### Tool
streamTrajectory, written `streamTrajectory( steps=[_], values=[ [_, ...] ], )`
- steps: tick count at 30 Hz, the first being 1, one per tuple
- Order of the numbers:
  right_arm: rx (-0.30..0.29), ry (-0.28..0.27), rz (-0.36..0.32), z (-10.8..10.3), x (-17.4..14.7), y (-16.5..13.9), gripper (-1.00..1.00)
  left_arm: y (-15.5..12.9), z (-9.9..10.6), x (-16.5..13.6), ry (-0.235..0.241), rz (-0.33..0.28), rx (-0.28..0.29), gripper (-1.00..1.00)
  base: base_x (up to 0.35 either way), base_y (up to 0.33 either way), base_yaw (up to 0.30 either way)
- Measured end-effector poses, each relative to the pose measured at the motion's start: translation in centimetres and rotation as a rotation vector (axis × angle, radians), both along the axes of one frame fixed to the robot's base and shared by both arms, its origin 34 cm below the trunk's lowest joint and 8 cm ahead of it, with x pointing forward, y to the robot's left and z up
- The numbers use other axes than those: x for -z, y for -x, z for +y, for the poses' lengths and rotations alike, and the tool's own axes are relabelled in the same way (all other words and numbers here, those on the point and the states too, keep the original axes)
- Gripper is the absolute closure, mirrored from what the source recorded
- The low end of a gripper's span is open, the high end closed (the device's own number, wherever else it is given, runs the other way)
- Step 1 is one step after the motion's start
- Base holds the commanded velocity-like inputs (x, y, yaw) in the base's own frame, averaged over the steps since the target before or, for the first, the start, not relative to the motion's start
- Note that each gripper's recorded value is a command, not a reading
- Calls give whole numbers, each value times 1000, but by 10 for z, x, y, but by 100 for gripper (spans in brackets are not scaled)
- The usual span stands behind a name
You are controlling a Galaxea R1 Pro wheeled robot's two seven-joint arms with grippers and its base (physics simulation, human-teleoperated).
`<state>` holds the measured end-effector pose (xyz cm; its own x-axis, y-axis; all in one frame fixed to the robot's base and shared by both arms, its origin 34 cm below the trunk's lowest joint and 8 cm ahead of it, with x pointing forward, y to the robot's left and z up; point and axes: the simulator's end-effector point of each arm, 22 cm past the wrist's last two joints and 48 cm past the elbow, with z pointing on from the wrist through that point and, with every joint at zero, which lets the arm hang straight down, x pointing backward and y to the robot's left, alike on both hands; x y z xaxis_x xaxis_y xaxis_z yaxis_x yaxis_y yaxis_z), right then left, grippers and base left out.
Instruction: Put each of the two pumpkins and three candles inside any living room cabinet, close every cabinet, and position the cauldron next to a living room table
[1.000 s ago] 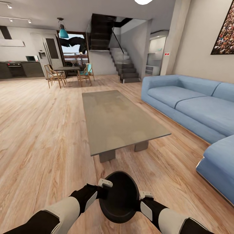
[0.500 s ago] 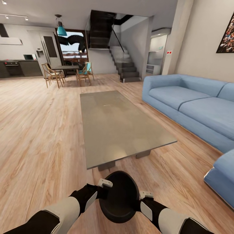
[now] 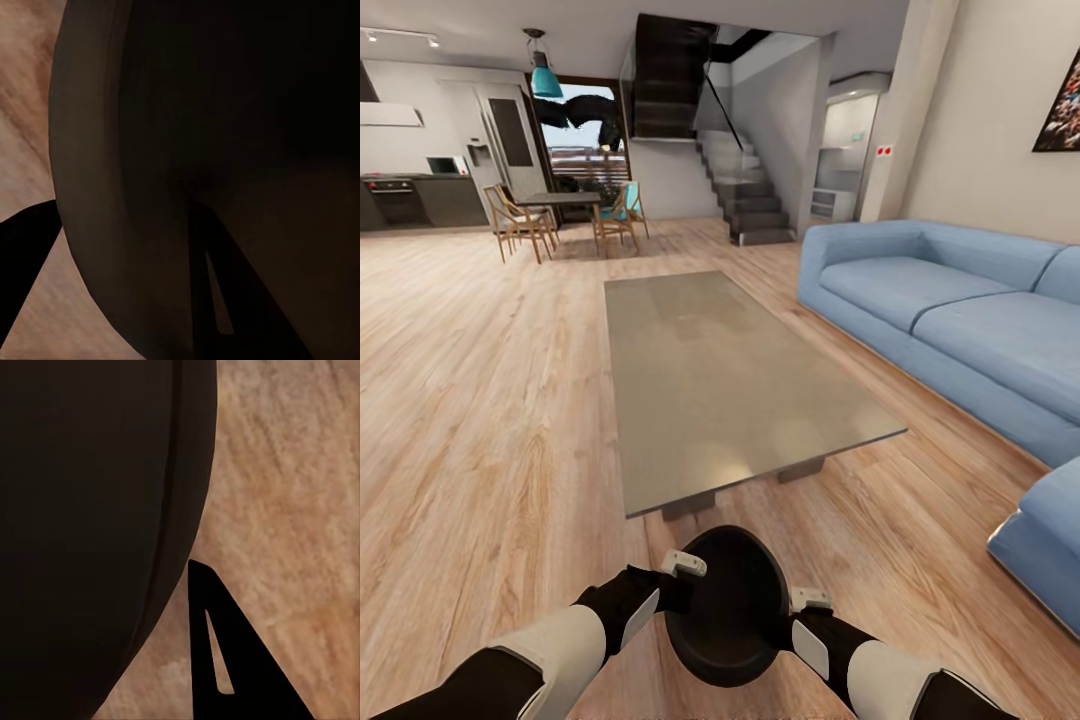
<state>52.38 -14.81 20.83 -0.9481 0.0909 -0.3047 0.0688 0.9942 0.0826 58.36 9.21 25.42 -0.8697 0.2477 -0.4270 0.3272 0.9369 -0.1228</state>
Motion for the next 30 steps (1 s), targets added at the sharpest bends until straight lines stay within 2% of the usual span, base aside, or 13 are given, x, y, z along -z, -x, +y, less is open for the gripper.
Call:
streamTrajectory(
  steps=[22,30],
  values=[
    [0,0,21,0,9,7,100,6,0,11,0,21,0,100,0,0,1],
    [0,0,31,0,13,9,100,8,0,15,0,31,0,100,0,0,67]
  ],
)
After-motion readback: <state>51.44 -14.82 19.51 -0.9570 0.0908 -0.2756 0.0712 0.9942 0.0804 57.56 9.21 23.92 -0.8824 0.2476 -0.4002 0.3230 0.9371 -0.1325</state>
